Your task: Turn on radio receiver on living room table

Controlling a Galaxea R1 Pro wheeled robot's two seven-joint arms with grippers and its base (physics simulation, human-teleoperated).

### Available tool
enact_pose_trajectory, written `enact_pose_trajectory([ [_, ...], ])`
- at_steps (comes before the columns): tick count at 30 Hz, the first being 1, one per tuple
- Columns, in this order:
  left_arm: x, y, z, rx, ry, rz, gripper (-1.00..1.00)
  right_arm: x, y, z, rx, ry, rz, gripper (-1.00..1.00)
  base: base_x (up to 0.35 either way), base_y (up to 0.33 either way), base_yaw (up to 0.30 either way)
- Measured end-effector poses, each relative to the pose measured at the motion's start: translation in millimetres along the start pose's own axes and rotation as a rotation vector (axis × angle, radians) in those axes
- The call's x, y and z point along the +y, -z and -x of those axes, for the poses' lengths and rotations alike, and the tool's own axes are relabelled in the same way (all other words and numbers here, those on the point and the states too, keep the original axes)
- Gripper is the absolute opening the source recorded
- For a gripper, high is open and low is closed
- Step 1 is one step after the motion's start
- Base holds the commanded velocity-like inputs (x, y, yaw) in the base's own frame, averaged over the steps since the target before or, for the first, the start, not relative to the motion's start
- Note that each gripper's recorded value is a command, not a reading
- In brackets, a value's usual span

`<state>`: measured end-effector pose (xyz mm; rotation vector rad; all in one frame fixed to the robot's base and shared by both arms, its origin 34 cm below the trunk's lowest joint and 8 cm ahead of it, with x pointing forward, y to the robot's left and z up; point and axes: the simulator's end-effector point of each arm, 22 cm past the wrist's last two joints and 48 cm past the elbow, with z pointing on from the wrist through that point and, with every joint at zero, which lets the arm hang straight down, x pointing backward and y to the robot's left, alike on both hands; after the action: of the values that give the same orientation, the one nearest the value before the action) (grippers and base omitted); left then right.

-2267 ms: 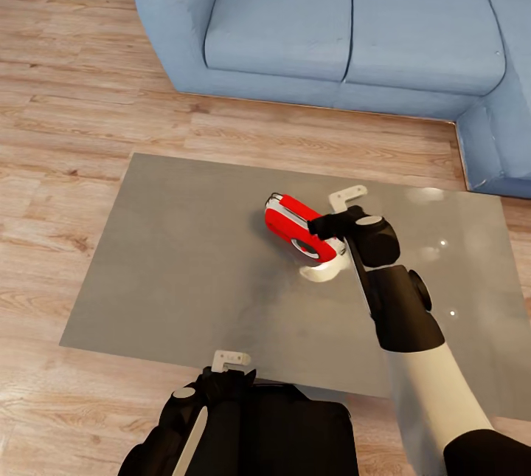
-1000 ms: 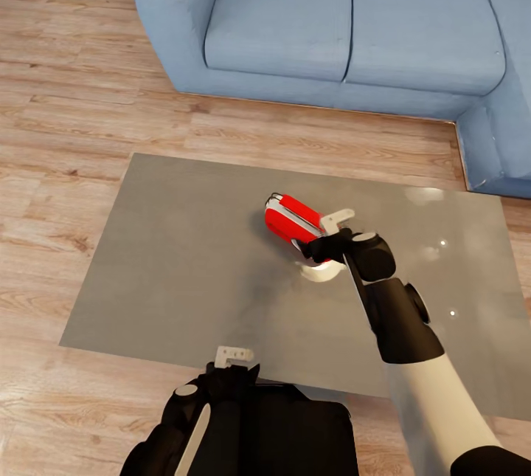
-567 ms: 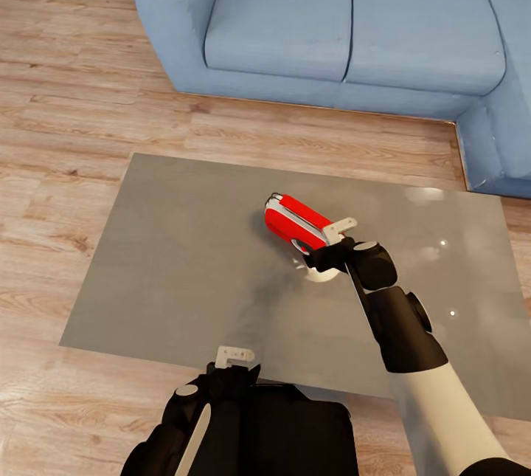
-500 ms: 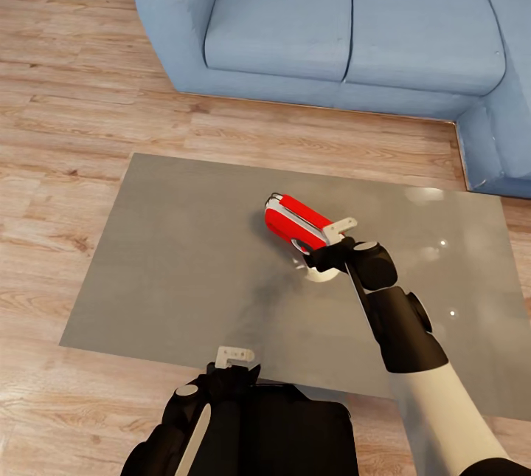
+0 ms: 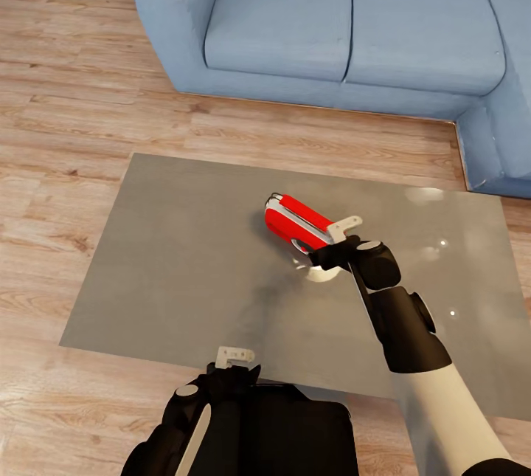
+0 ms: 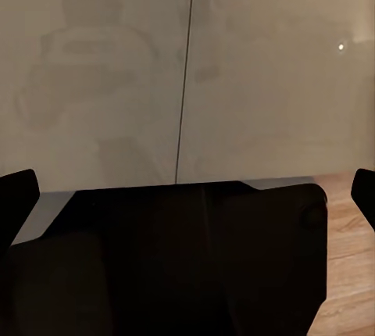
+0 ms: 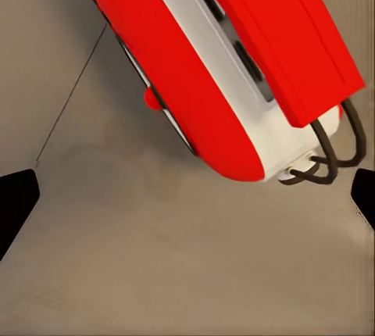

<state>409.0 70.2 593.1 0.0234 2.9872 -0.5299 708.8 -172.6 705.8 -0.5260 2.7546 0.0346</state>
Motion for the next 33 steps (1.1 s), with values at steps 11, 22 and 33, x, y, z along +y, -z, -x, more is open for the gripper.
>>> enact_pose_trajectory([
  [11, -0.9, -0.3, -1.0, 0.003, 0.002, -0.002, 1.0, -22.2, 2.0, -2.6, 0.015, 0.048, -0.096, 1.0, 0.0, 0.0, 0.0],
  [22, -1.2, -0.5, -1.6, 0.004, 0.002, -0.002, 1.0, -25.5, 2.9, 4.8, 0.005, 0.052, -0.102, 1.0, 0.0, 0.0, 0.0],
  [33, -0.9, -1.1, -4.3, 0.01, 0.001, -0.001, 1.0, -44.8, 12.9, 57.5, -0.071, 0.065, -0.138, 1.0, 0.0, 0.0, 0.0],
])
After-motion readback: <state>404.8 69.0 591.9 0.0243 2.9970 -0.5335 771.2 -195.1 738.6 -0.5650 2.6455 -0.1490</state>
